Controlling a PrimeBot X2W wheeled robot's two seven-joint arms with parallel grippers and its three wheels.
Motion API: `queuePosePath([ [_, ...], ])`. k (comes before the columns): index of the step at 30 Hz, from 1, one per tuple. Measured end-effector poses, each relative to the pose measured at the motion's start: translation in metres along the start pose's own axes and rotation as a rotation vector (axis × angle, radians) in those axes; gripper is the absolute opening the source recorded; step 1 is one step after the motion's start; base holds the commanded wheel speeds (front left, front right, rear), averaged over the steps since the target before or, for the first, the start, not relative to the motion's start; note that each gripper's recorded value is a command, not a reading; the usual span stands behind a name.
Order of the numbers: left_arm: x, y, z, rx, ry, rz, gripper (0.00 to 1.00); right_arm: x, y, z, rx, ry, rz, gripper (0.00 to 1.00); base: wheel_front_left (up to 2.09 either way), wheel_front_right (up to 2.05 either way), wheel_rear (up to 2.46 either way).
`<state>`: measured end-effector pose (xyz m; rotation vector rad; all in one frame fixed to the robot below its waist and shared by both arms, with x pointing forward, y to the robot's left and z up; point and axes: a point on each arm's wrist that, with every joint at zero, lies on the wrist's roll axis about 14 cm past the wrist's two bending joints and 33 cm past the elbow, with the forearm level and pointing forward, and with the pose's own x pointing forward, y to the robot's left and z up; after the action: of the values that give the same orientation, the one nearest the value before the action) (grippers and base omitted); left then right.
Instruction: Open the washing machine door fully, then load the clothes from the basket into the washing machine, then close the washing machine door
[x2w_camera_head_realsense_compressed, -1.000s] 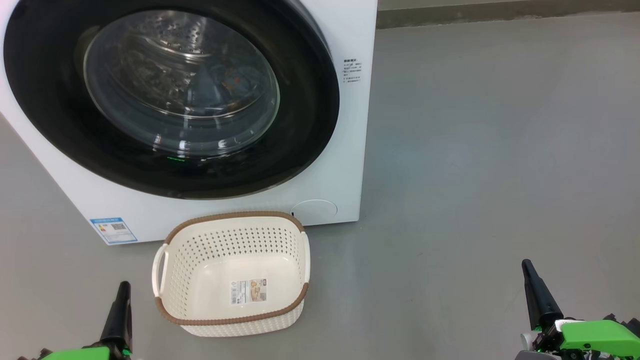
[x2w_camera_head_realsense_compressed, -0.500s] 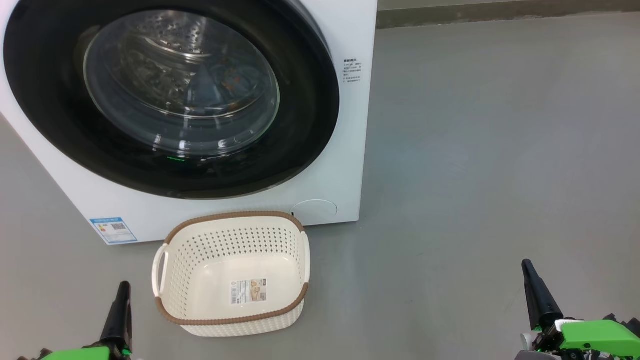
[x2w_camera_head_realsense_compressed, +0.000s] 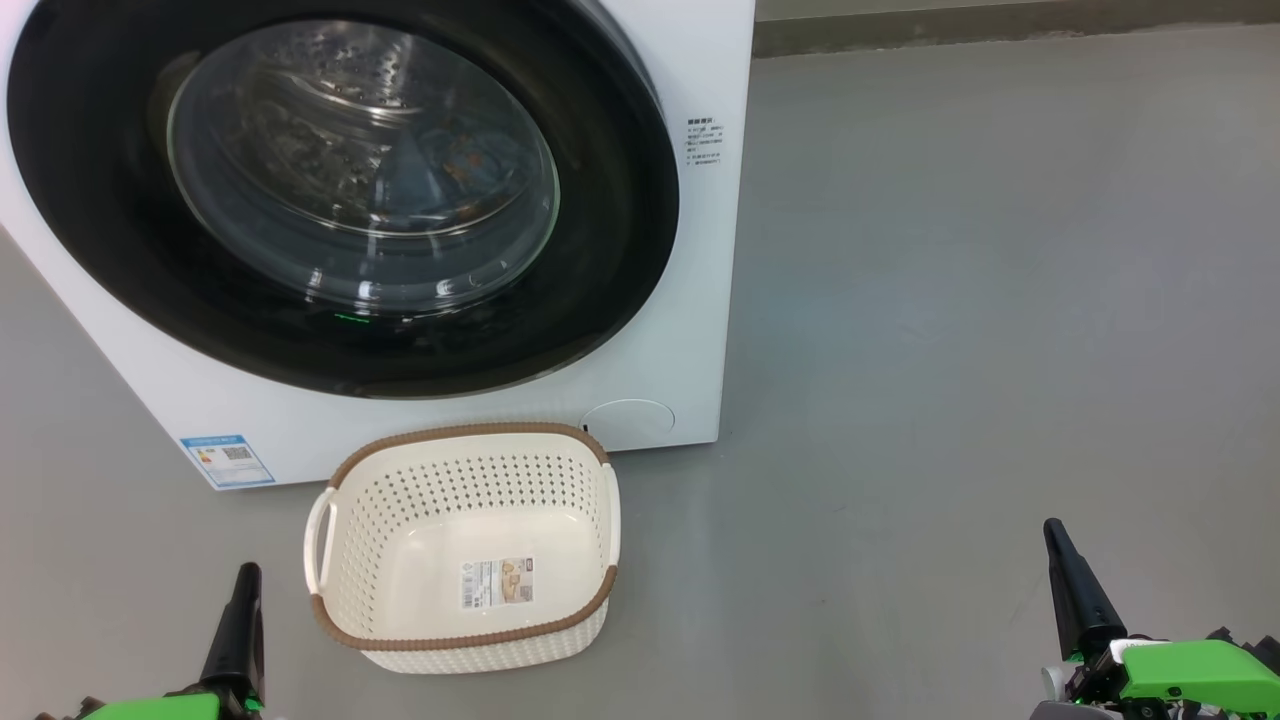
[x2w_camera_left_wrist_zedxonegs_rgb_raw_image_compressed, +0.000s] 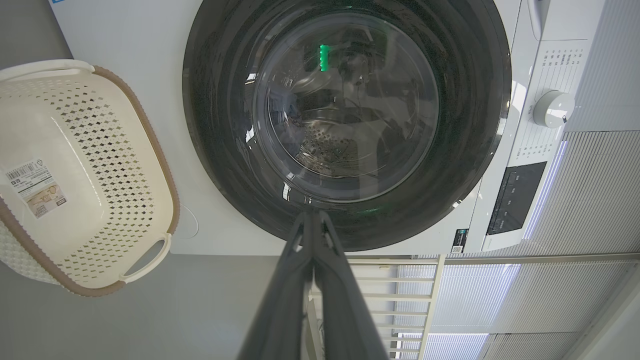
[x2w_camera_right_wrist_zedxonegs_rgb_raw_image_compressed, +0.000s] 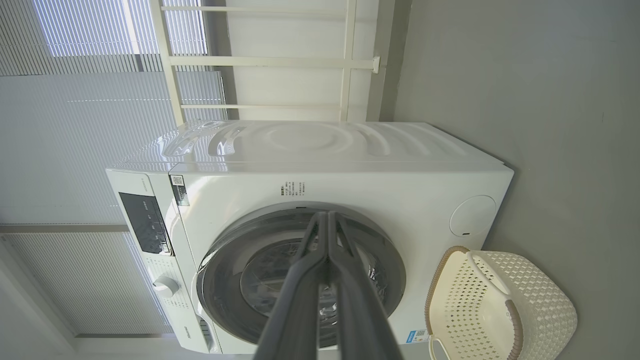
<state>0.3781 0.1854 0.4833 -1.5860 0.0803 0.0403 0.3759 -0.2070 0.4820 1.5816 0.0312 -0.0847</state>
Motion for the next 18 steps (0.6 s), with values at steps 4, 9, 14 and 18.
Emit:
queuePosePath([
  [4, 0.0000, 0.0000, 0.0001, 0.000, 0.000, 0.000, 0.00, 0.0000, 0.0000, 0.0000, 0.000, 0.000, 0.000, 0.00, 0.00, 0.00, 0.00],
  [9, 0.0000, 0.0000, 0.0001, 0.000, 0.000, 0.000, 0.00, 0.0000, 0.0000, 0.0000, 0.000, 0.000, 0.000, 0.00, 0.00, 0.00, 0.00],
  [14, 0.0000, 0.0000, 0.0001, 0.000, 0.000, 0.000, 0.00, 0.0000, 0.0000, 0.0000, 0.000, 0.000, 0.000, 0.00, 0.00, 0.00, 0.00],
  [18, 0.0000, 0.0000, 0.0001, 0.000, 0.000, 0.000, 0.00, 0.0000, 0.0000, 0.0000, 0.000, 0.000, 0.000, 0.00, 0.00, 0.00, 0.00],
])
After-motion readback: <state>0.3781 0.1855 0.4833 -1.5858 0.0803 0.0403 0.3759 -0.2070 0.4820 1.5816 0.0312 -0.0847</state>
